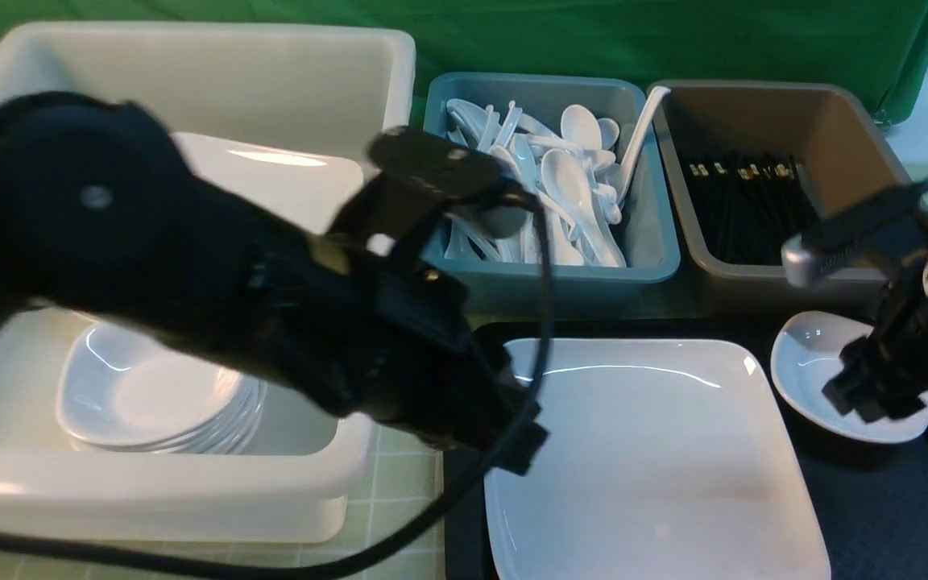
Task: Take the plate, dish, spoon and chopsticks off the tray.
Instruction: Use the right arm to grab a small plate from the dinner plate, then use the right arm to put the small plate into the large storage box on the left
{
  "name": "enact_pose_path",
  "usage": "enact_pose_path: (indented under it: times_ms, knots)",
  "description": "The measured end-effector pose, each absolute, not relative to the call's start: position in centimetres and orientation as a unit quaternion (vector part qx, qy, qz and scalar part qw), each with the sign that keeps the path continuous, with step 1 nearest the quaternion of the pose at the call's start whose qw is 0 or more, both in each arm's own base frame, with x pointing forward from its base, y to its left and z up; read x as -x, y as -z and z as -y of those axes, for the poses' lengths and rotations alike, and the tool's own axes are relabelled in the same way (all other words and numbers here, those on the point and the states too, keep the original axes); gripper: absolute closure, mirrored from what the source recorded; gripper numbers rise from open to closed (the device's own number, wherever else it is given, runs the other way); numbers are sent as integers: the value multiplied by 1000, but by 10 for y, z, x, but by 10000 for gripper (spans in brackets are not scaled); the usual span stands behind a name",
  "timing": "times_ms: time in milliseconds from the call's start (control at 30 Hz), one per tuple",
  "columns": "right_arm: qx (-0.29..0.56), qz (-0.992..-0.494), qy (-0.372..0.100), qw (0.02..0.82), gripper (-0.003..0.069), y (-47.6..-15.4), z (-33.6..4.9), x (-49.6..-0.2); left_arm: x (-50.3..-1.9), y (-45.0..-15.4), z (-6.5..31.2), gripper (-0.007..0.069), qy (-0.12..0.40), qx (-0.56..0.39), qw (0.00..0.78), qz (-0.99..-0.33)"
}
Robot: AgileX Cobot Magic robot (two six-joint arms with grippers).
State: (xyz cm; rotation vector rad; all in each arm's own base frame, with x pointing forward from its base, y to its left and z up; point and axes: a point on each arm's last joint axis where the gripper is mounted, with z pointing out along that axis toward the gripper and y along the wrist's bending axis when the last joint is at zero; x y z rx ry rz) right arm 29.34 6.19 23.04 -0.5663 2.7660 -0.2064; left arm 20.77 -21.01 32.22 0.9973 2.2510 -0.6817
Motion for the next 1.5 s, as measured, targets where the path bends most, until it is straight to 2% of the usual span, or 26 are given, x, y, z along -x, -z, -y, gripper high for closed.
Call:
enact_pose_path:
  times_ms: [67,200,567,733,833,900,967,1033,1267,1400,1500]
  knots:
    - [205,-960,65,178,203,-225,-63,-295,-214,-320,216,641,252,-377,290,-843]
    - [232,-949,63,205,183,-222,-66,-299,-224,-313,217,641,230,-388,296,-842]
    - [287,-945,78,136,181,-180,-67,-309,-238,-310,201,641,212,-368,295,-856]
    - [303,-940,88,130,192,-170,-67,-313,-240,-310,198,641,209,-366,293,-858]
    - [315,-935,96,133,273,-166,-66,-317,-240,-310,198,641,209,-366,293,-858]
    - [320,-933,100,133,365,-164,-66,-317,-240,-310,199,641,209,-366,294,-858]
    - [324,-931,102,133,511,-164,-66,-318,-240,-310,199,641,209,-365,295,-858]
    - [326,-929,105,140,569,-170,-67,-319,-240,-310,199,641,212,-363,299,-856]
    - [297,-942,103,118,596,-195,-62,-303,-241,-315,204,641,227,-393,329,-828]
    - [248,-952,53,169,630,-243,-63,-280,-245,-329,205,641,231,-393,352,-818]
    - [247,-931,-18,269,631,-306,-72,-261,-255,-355,197,641,225,-364,364,-827]
